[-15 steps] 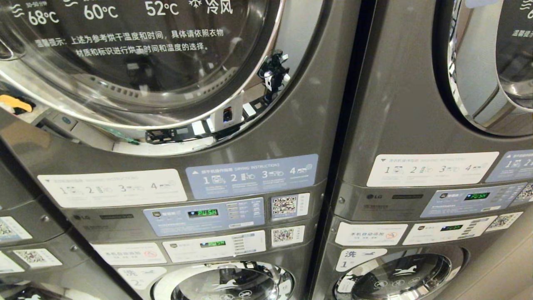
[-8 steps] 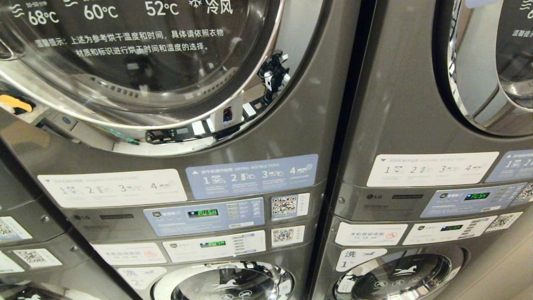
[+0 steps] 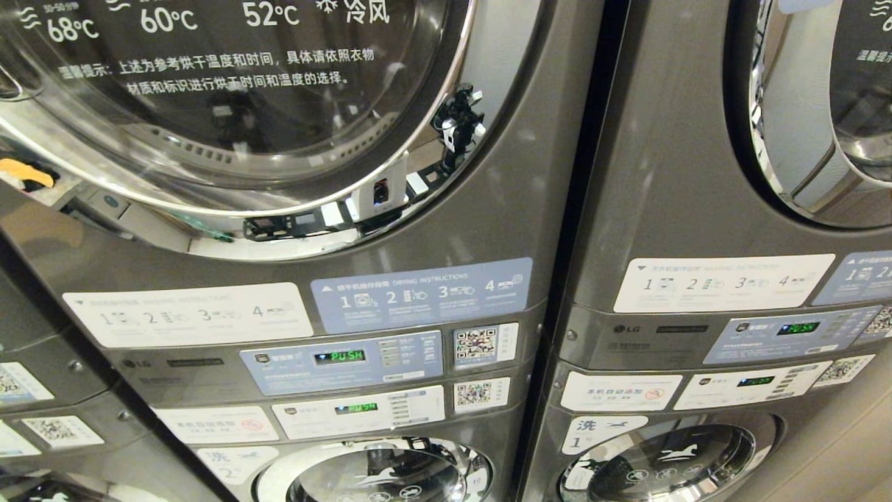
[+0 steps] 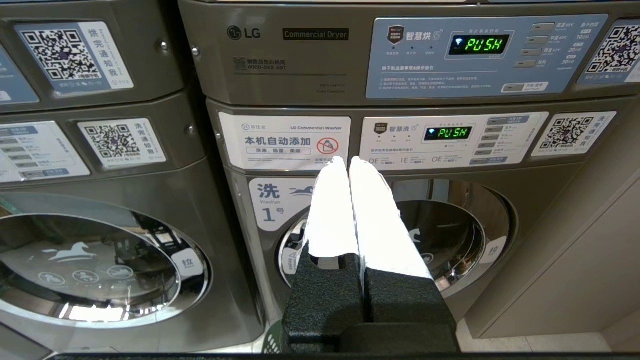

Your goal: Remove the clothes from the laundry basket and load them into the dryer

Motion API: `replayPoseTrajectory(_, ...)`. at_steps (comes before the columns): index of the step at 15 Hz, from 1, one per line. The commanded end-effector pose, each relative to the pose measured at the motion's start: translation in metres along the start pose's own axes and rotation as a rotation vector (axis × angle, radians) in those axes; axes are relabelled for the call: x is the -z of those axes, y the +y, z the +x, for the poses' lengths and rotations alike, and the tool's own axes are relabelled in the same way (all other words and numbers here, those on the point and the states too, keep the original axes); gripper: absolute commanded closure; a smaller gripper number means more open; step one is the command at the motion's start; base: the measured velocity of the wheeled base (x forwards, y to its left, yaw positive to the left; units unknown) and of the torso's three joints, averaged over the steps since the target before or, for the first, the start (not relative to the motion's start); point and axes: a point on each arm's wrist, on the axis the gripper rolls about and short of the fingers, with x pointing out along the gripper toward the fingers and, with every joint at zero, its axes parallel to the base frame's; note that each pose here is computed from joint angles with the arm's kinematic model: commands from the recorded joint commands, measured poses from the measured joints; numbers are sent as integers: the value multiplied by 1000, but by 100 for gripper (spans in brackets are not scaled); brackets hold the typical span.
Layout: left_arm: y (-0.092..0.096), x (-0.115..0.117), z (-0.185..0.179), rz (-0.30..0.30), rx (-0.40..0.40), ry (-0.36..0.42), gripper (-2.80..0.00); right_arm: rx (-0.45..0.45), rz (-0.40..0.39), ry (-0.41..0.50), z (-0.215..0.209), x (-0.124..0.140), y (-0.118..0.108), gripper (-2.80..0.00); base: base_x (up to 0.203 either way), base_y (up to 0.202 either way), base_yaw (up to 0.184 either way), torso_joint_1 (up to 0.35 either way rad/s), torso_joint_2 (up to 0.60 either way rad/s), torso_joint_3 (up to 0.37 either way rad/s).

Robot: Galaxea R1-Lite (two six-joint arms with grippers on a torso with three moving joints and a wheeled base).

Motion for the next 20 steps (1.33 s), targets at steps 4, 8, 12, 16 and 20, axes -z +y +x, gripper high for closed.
replayPoseTrajectory(4, 0, 0, 0, 0, 0, 3, 0, -1, 0, 1, 0, 0, 0, 0, 0, 0, 0, 0, 0, 0)
replayPoseTrajectory(8, 0, 0, 0, 0, 0, 2, 0, -1, 0, 1, 0, 0, 0, 0, 0, 0, 0, 0, 0, 0)
replayPoseTrajectory(12, 0, 0, 0, 0, 0, 3, 0, 0, 0, 0, 0, 0, 0, 0, 0, 0, 0, 0, 0, 0)
replayPoseTrajectory(16, 0, 0, 0, 0, 0, 1, 0, 0, 0, 0, 0, 0, 0, 0, 0, 0, 0, 0, 0, 0)
replayPoseTrajectory(20, 0, 0, 0, 0, 0, 1, 0, 0, 0, 1, 0, 0, 0, 0, 0, 0, 0, 0, 0, 0)
